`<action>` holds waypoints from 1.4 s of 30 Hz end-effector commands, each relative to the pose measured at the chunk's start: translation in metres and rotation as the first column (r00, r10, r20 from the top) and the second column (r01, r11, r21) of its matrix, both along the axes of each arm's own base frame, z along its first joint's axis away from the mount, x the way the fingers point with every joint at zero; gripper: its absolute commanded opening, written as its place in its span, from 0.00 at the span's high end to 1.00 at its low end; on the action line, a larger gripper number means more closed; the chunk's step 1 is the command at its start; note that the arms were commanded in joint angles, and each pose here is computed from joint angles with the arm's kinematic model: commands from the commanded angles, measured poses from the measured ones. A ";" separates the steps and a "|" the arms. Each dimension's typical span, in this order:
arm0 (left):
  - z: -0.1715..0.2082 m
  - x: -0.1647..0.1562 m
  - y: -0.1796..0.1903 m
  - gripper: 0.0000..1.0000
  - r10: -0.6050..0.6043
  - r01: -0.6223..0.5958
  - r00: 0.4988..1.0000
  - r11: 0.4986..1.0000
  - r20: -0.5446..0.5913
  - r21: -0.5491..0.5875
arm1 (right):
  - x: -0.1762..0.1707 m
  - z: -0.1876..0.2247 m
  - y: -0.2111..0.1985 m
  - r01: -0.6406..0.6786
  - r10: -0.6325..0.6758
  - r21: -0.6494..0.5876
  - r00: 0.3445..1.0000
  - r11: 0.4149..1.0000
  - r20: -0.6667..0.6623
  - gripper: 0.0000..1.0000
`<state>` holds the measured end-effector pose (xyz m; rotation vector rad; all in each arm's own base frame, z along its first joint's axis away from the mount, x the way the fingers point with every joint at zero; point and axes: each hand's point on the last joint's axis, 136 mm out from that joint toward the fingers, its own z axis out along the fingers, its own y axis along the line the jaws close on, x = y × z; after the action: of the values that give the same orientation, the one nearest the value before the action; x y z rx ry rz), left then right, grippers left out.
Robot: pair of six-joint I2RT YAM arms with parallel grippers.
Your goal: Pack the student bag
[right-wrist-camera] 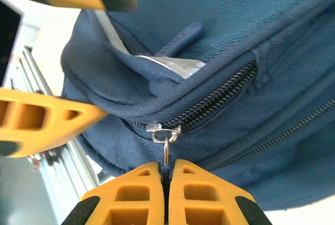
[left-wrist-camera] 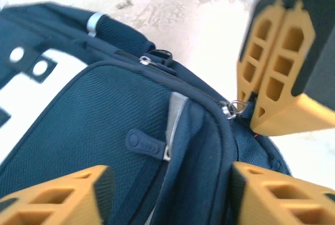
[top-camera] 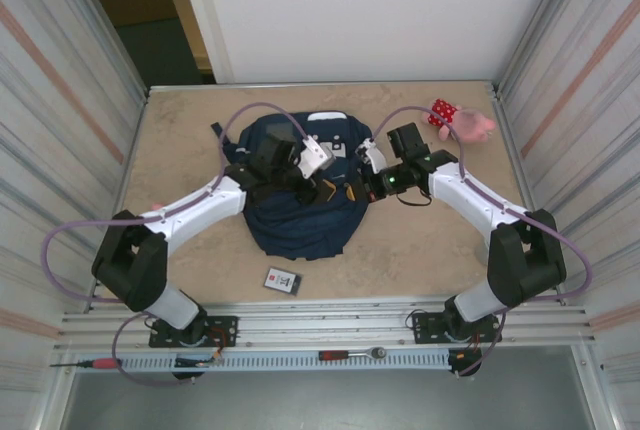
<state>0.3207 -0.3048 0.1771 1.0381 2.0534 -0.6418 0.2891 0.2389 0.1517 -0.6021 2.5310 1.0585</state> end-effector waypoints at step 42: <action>-0.054 0.007 0.140 1.00 0.657 -0.942 0.185 0.330 -0.731 0.057 | -0.018 0.010 -0.016 0.162 -0.206 -0.267 0.968 0.950 -0.142 1.00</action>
<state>0.3120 -0.1728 0.1035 -0.7009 2.5885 -0.8071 0.2860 0.2189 0.1456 -0.3375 2.8240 0.7301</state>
